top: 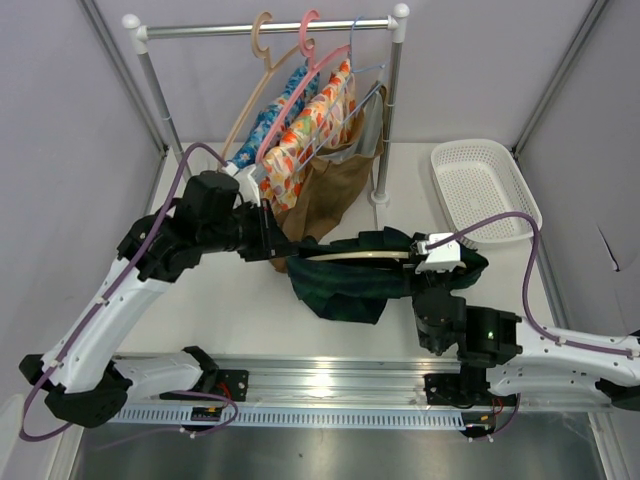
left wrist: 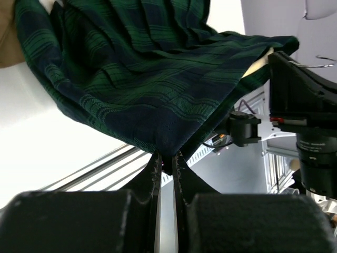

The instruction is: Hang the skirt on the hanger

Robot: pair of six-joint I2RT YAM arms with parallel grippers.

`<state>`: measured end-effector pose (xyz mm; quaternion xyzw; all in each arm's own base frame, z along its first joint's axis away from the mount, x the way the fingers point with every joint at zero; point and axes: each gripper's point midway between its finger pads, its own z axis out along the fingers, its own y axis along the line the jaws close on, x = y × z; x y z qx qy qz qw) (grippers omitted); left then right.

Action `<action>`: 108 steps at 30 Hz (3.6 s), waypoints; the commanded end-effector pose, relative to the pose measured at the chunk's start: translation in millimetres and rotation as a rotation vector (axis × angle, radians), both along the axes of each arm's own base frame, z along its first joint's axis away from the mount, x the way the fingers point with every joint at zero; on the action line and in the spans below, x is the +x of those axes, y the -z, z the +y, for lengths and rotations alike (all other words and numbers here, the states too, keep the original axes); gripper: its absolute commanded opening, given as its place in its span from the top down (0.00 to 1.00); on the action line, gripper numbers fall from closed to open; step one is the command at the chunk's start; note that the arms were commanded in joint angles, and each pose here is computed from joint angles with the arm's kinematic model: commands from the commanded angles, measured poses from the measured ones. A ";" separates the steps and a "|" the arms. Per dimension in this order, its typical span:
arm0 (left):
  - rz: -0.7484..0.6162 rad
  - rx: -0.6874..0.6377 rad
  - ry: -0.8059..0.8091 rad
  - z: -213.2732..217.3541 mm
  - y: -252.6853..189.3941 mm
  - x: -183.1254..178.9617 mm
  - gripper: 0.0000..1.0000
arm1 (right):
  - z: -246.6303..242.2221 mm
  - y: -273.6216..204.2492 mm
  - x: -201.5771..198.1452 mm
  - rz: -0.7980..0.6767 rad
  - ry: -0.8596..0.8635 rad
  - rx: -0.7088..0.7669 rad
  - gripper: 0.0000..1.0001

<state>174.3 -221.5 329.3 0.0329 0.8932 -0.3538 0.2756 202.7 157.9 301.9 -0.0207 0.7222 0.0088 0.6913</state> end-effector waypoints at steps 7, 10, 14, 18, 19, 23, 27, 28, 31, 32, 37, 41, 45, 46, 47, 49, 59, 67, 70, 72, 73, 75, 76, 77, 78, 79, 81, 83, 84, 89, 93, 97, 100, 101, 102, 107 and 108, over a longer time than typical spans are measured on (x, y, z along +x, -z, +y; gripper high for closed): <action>-0.031 -0.097 0.035 -22.1 -7.6 1.8 1.00 | 15.3 -12.6 -4.8 0.002 -0.078 0.020 1.00; -0.040 -0.105 0.036 -27.8 -5.9 6.7 1.00 | 27.6 -17.1 -7.6 0.007 -0.128 0.062 1.00; -0.050 -0.107 0.038 -32.3 -5.0 10.4 1.00 | 36.9 -14.6 -10.7 0.025 -0.166 0.096 1.00; -0.042 -0.096 0.046 -34.8 4.4 10.8 1.00 | 34.8 -23.8 -12.9 0.023 -0.183 0.152 1.00; -0.075 -0.127 0.049 -36.0 -11.3 11.0 1.00 | 33.4 -27.8 -13.2 0.020 -0.185 0.157 1.00; -0.046 -0.086 0.052 -32.8 13.4 8.8 1.00 | 29.3 -39.5 -13.3 0.013 -0.187 0.161 1.00; -0.055 -0.062 0.044 -29.5 20.7 10.8 1.00 | 26.1 -54.1 -15.3 0.012 -0.202 0.182 1.00; -0.055 -0.059 0.042 -29.5 21.9 11.9 1.00 | 25.5 -54.3 -15.4 0.014 -0.202 0.175 1.00; -0.065 -0.058 0.041 -29.9 22.3 13.3 1.00 | 22.8 -60.8 -16.4 0.013 -0.206 0.184 1.00; -0.074 -0.060 0.041 -29.5 19.1 14.2 1.00 | 22.7 -63.0 -16.9 0.013 -0.209 0.188 1.00; -0.106 -0.054 0.056 -28.2 10.8 14.2 0.91 | 26.1 -70.3 -18.5 0.016 -0.237 0.189 1.00; -0.145 -0.048 0.085 -27.2 4.9 13.1 0.84 | 30.4 -84.8 -21.3 0.011 -0.281 0.202 1.00; -0.184 -0.066 0.104 -27.1 -1.5 11.7 0.78 | 32.4 -97.2 -23.6 0.013 -0.321 0.213 1.00; -0.196 -0.076 0.112 -28.0 -4.7 10.7 0.76 | 33.1 -99.1 -24.4 0.015 -0.331 0.213 1.00; -0.207 -0.079 0.122 -28.5 -6.6 10.2 0.76 | 34.2 -100.0 -24.9 0.017 -0.342 0.216 1.00; -0.239 -0.091 0.131 -27.6 -13.8 9.5 0.71 | 35.3 -99.2 -25.3 0.022 -0.351 0.215 1.00; -0.535 -0.170 0.184 -13.6 -87.6 -1.5 0.55 | 30.4 -111.0 -28.7 0.023 -0.421 0.263 1.00; -0.854 -0.155 0.286 -8.3 -137.6 -5.8 0.46 | 41.3 -125.2 -37.7 0.033 -0.514 0.291 1.00; -0.853 -0.156 0.405 -30.2 -135.5 -4.3 0.46 | 47.1 -139.2 -42.0 0.030 -0.561 0.304 1.00; -0.852 -0.143 0.472 -45.0 -131.2 -4.6 0.47 | 47.6 -148.3 -43.9 0.031 -0.577 0.308 1.00; -0.865 -0.139 0.482 -48.5 -132.4 -5.2 0.47 | 49.5 -148.7 -44.7 0.036 -0.586 0.301 1.00; -0.876 -0.124 0.537 -59.2 -128.8 -10.1 0.46 | 54.9 -151.3 -46.7 0.041 -0.608 0.298 1.00; -0.872 -0.120 0.570 -65.5 -125.2 -15.2 0.45 | 59.3 -151.4 -47.5 0.046 -0.622 0.295 1.00; -0.889 -0.106 0.592 -69.1 -125.8 -17.2 0.45 | 60.9 -152.5 -47.9 0.047 -0.629 0.295 1.00; -0.888 -0.097 0.609 -72.7 -123.4 -19.4 0.45 | 62.5 -153.9 -48.8 0.048 -0.638 0.295 1.00; -0.880 -0.086 0.629 -79.2 -118.9 -20.3 0.44 | 63.7 -158.8 -49.5 0.047 -0.646 0.304 1.00; -0.886 -0.078 0.647 -88.2 -118.5 -26.1 0.44 | 70.0 -158.1 -50.0 0.060 -0.663 0.292 1.00; -0.886 -0.049 0.692 -98.0 -108.3 -29.6 0.44 | 73.4 -160.2 -50.4 0.063 -0.675 0.296 1.00; -0.881 -0.043 0.705 -100.5 -104.9 -31.6 0.44 | 75.4 -159.0 -48.8 0.067 -0.673 0.293 1.00; -0.872 -0.046 0.727 -105.5 -99.6 -38.1 0.44 | 81.1 -153.6 -45.0 0.097 -0.675 0.283 1.00; -0.849 -0.021 0.733 -108.9 -89.6 -39.0 0.44 | 84.6 -155.5 -44.1 0.099 -0.684 0.294 1.00; -0.829 0.020 0.729 -111.2 -76.6 -41.1 0.44 | 86.8 -158.6 -42.4 0.100 -0.682 0.293 1.00; -0.822 0.041 0.720 -112.2 -68.8 -41.0 0.44 | 90.3 -160.6 -43.0 0.100 -0.694 0.293 1.00; -0.814 0.044 0.723 -113.4 -63.9 -41.5 0.44 | 90.5 -160.8 -42.7 0.100 -0.694 0.293 1.00; -0.815 0.045 0.728 -113.5 -63.0 -42.6 0.44 | 91.1 -161.4 -42.8 0.099 -0.696 0.295 1.00; -0.805 0.081 0.728 -114.1 -51.1 -41.2 0.45 | 93.4 -162.3 -42.7 0.099 -0.704 0.294 1.00; -0.801 0.088 0.730 -113.9 -46.9 -41.0 0.45 | 93.1 -162.3 -42.8 0.100 -0.704 0.293 1.00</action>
